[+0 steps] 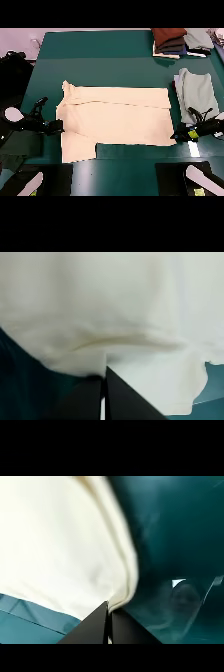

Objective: Fold the shirts.

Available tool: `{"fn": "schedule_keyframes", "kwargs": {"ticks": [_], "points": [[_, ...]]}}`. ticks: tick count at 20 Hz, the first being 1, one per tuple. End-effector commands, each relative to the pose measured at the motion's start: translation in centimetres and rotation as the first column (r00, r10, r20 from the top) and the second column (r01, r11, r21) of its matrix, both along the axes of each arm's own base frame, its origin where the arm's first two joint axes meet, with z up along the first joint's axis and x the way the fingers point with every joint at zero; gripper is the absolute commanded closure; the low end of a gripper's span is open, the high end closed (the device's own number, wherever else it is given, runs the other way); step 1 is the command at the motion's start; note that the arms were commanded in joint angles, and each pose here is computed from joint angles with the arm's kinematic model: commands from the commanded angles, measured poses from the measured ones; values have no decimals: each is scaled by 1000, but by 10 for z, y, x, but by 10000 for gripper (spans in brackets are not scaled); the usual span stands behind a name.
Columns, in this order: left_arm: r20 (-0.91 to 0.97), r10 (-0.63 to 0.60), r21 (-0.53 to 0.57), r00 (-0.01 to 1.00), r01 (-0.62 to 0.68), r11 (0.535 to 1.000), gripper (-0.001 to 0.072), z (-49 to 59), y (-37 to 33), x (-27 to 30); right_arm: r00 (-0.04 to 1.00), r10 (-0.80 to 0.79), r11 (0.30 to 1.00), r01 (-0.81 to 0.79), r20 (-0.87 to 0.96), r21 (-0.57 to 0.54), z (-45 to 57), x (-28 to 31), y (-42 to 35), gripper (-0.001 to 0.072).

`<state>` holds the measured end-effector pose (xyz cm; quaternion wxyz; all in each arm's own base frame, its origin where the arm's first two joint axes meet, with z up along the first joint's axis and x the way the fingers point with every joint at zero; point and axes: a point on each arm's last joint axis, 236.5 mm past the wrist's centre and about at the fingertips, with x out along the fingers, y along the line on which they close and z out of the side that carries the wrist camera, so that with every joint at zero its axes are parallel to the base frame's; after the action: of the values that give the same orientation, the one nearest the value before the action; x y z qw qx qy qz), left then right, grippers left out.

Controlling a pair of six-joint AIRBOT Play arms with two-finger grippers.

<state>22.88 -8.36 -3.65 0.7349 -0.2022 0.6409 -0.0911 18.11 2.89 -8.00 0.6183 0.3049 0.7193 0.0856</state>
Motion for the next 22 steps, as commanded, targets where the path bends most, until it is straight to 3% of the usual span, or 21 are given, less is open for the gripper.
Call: {"fn": "schedule_keyframes", "kwargs": {"ticks": [1, 5, 9, 11, 18, 22], "points": [[9, -18, -4, 1000, 18, 1000, 682, 11, -2, -2, 987, 136, 989, -130, 84, -74, 29, 7, 3, 694], [87, -48, -8, 995, 49, 999, 682, 50, -7, -32, 963, 236, 953, -202, 134, -224, 76, -5, -14, 693], [87, -60, -19, 994, 62, 998, 682, 77, -12, -81, 953, 223, 934, -149, 204, -323, 102, -15, -21, 694], [143, -47, -16, 989, 50, 999, 682, 89, -11, -75, 944, 214, 931, -119, 251, -344, 108, -9, -22, 694], [314, 25, 67, 949, -49, 997, 682, 101, 18, 52, 948, 176, 942, -84, 265, -325, 109, 61, -43, 695], [270, 20, 81, 963, -43, 996, 681, 74, 24, 130, 940, 121, 980, -61, 320, -191, 109, 131, -30, 695]]}}
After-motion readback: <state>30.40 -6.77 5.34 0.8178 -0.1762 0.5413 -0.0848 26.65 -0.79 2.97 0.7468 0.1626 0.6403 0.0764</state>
